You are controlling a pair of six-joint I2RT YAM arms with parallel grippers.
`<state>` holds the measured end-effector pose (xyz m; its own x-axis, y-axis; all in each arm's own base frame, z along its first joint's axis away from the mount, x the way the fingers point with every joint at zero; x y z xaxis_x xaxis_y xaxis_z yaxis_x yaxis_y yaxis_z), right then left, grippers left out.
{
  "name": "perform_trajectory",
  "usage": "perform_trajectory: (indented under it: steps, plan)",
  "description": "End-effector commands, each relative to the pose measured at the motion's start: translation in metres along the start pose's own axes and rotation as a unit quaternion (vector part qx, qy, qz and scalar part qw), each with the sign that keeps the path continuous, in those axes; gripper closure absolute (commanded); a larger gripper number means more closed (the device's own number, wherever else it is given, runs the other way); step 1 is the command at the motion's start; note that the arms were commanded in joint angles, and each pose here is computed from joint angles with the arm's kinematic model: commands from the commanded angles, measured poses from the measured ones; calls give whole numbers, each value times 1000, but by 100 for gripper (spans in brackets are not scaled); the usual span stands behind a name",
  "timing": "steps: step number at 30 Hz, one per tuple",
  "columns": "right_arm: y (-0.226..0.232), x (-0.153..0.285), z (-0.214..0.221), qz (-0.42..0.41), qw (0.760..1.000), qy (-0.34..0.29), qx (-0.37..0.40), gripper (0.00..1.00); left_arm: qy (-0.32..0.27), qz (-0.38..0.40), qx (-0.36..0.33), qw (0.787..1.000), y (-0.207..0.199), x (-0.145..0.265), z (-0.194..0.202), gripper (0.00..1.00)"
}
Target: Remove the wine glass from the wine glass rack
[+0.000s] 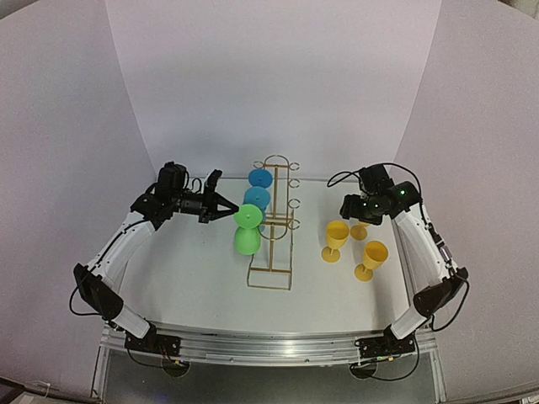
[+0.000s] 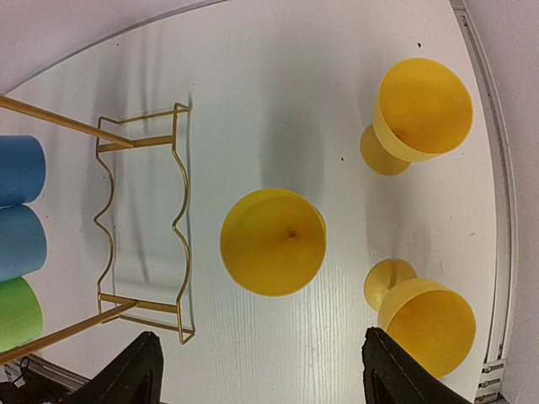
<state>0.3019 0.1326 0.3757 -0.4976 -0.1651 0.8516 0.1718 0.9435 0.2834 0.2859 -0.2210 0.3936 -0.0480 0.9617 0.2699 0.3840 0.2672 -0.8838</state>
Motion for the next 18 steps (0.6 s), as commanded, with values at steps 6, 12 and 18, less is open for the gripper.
perform_trajectory:
  steps: [6,12,18]
  plan:
    - [2,7,-5,-7,1000,-4,-1,24,-15,15,-69,997,-26,27,9,100]
    - [4,9,-4,-18,1000,0,-6,24,-18,-13,-85,996,-18,37,14,100]
    - [8,18,-8,-41,999,-5,-9,25,-17,-55,-146,988,-18,48,23,100]
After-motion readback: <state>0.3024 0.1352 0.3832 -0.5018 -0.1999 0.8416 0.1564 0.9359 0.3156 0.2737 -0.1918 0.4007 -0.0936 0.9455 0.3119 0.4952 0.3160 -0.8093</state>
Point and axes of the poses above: each gripper's point midway between its finger pads, its own x axis back along the fingers, its own y axis along the line the jaws close on, z = x × y, the point moved 10 cm from there along x, back along the fingers, and after that the axes turned 8 degrees about -x, right-handed, at the moved point
